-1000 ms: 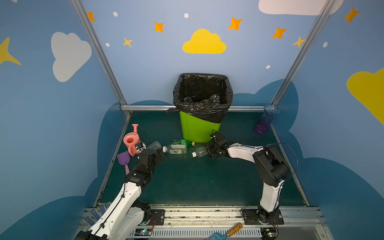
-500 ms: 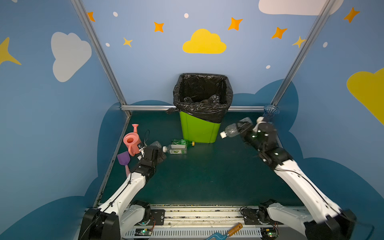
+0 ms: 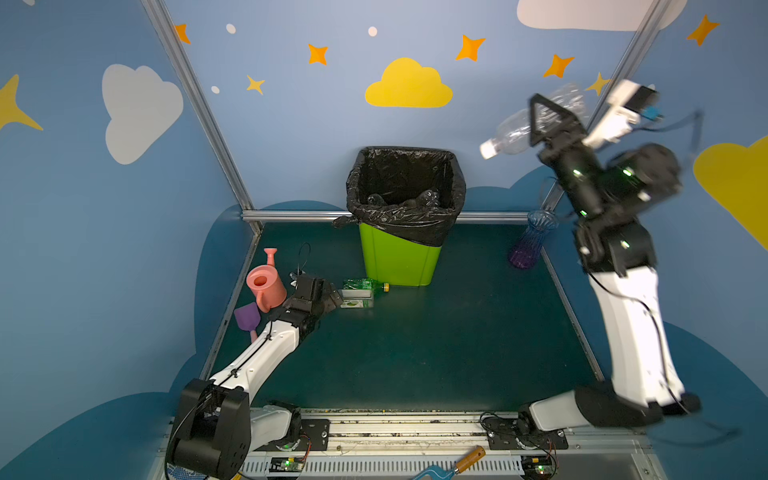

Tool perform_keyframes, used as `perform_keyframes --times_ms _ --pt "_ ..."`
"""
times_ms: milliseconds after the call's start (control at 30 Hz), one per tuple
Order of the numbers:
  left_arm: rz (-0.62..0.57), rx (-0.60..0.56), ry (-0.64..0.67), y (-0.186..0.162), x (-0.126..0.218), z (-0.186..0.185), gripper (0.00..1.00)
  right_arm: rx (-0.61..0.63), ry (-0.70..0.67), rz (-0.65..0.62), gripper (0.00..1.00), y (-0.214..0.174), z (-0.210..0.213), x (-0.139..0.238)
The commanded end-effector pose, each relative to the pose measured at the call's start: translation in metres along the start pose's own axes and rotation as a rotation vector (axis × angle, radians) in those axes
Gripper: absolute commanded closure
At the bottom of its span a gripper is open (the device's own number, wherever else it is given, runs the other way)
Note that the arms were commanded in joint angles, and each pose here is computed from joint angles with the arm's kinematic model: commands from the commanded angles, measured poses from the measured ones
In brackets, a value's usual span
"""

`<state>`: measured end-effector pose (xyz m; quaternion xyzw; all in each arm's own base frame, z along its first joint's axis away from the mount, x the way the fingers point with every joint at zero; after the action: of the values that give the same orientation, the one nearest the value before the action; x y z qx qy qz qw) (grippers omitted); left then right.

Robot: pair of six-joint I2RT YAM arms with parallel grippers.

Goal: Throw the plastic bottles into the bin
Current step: 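Lift the clear bottle with the right gripper up over the bin, then open the right gripper to drop the clear bottle into the bin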

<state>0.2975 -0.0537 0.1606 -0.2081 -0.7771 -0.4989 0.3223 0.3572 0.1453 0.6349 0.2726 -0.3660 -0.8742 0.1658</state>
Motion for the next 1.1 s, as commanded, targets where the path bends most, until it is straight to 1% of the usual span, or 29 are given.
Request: perform_keyframes --times_ms 0,33,100,167,233,267,333,400,533,667,733,767,833,933,1000,1067 --pt "-0.012 -0.080 -0.008 0.004 0.010 -0.007 0.00 -0.014 -0.071 0.510 0.14 -0.130 -0.056 -0.056" --pt "-0.020 -0.102 0.004 0.005 0.014 -0.007 0.00 0.018 -0.084 0.498 0.10 -0.133 -0.055 -0.059" --pt "-0.034 -0.135 0.022 0.006 0.020 -0.007 0.00 -0.002 -0.066 0.445 0.07 -0.119 -0.051 -0.056" --pt "-0.049 -0.154 0.028 0.006 0.024 -0.006 0.00 -0.009 -0.055 0.404 0.06 -0.100 -0.043 -0.051" --pt "-0.061 -0.161 0.020 0.004 0.025 -0.006 0.00 0.025 -0.055 0.358 0.07 -0.081 -0.029 -0.043" --pt "-0.063 -0.161 0.018 0.002 0.025 -0.006 0.00 0.037 -0.050 0.325 0.06 -0.073 -0.024 -0.037" --pt "-0.062 -0.164 0.017 0.001 0.025 -0.006 0.00 0.041 -0.046 0.206 0.05 -0.055 -0.019 -0.017" --pt "-0.066 -0.193 0.017 0.001 0.028 -0.011 0.00 0.030 -0.109 0.174 0.05 -0.052 -0.033 0.003" --pt "-0.098 -0.334 0.019 0.006 0.035 -0.028 0.00 0.008 -0.210 0.181 0.05 -0.047 -0.060 0.036" --pt "-0.078 -0.419 0.015 0.009 0.032 -0.040 0.00 -0.019 -0.226 0.141 0.05 -0.041 -0.074 0.061" --pt "-0.063 -0.484 -0.005 0.008 0.029 -0.047 0.00 -0.024 -0.234 0.133 0.05 -0.037 -0.077 0.068" --pt "-0.053 -0.533 -0.024 0.007 0.028 -0.053 0.00 -0.025 -0.242 0.135 0.05 -0.036 -0.079 0.072" --pt "-0.030 -0.648 -0.050 0.003 0.026 -0.062 0.00 -0.028 -0.258 0.140 0.05 -0.034 -0.083 0.078" --pt "0.027 -0.850 -0.035 -0.002 0.018 -0.071 0.00 -0.053 -0.296 0.140 0.05 -0.037 -0.099 0.093" --pt "0.091 -0.984 -0.049 -0.008 0.012 -0.080 0.00 -0.096 -0.330 0.148 0.05 -0.047 -0.117 0.107" --pt "0.153 -1.093 -0.061 -0.014 0.004 -0.085 0.00 -0.151 -0.377 0.165 0.04 -0.061 -0.140 0.123"
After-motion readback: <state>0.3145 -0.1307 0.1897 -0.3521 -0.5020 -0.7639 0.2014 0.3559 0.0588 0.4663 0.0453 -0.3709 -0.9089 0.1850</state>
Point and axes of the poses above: each gripper's point midway between its finger pads, its own x axis back along the fingers, its own z axis along the line the jaws close on, y = z × x, the point moved 6 cm from there along x, back along the fingers, and after that the axes turned 6 degrees about -x, right-handed, at the moved point
